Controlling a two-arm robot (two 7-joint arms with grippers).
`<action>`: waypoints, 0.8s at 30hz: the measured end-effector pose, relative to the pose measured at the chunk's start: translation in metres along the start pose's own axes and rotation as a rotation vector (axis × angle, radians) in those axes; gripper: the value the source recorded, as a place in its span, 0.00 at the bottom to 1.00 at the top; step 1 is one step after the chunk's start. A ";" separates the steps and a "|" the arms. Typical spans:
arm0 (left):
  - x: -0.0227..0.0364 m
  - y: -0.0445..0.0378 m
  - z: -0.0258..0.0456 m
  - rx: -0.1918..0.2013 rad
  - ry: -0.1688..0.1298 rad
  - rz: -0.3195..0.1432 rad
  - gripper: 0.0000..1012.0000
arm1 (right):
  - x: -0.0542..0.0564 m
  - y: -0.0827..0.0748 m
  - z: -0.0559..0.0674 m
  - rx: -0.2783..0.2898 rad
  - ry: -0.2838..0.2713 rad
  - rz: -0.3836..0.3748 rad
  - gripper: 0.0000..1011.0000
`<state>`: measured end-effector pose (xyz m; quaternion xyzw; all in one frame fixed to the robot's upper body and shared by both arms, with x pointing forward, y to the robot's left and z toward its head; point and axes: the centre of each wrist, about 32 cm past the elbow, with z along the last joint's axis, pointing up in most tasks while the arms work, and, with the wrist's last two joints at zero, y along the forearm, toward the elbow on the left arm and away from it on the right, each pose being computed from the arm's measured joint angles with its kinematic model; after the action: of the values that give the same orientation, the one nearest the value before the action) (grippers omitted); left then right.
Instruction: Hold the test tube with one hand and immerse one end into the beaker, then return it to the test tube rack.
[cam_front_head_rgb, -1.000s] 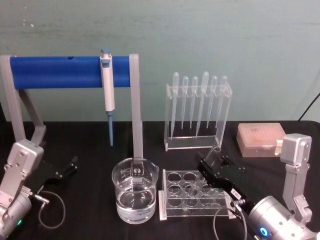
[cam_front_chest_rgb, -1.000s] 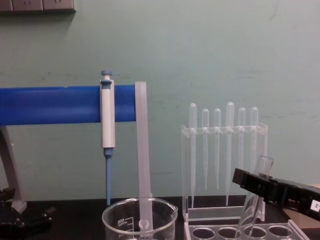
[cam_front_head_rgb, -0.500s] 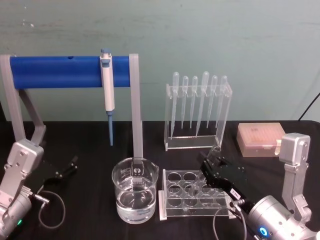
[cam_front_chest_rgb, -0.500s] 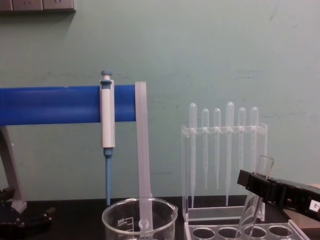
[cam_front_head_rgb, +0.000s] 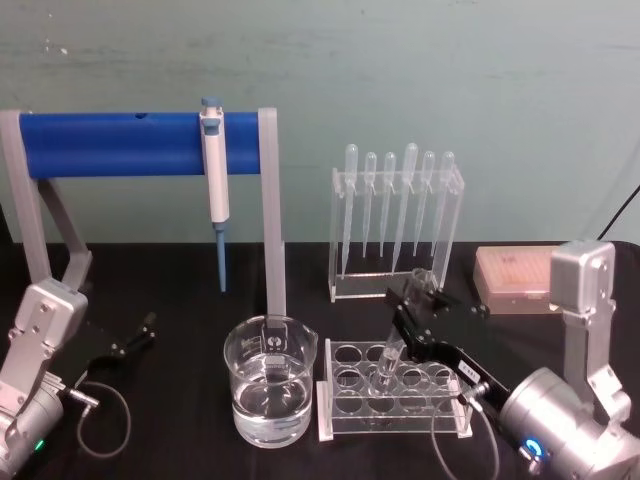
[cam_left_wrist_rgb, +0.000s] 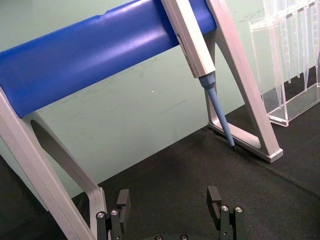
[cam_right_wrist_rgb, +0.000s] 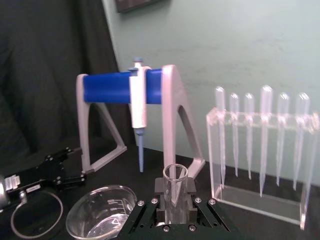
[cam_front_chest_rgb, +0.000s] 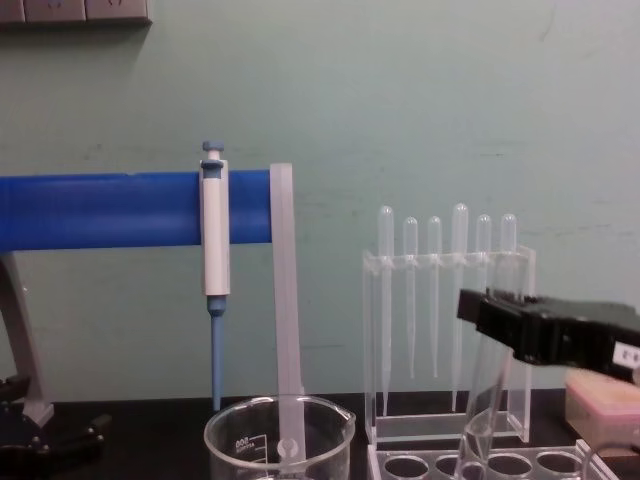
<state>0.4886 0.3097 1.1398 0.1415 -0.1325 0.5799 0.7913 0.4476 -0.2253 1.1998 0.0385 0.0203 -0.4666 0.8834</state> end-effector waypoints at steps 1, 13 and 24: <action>0.0000 0.0000 0.0000 0.000 0.000 0.000 0.99 | 0.000 0.000 0.002 0.000 -0.010 0.006 0.22; 0.0000 0.0000 0.0000 0.000 0.000 0.000 0.99 | 0.006 0.010 0.051 -0.021 -0.153 0.125 0.22; 0.0000 0.0000 0.0000 0.000 0.000 0.000 0.99 | 0.017 0.009 0.086 -0.036 -0.147 0.190 0.22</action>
<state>0.4886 0.3097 1.1398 0.1415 -0.1325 0.5799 0.7913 0.4649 -0.2418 1.2845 -0.0096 -0.0398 -0.3820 0.9232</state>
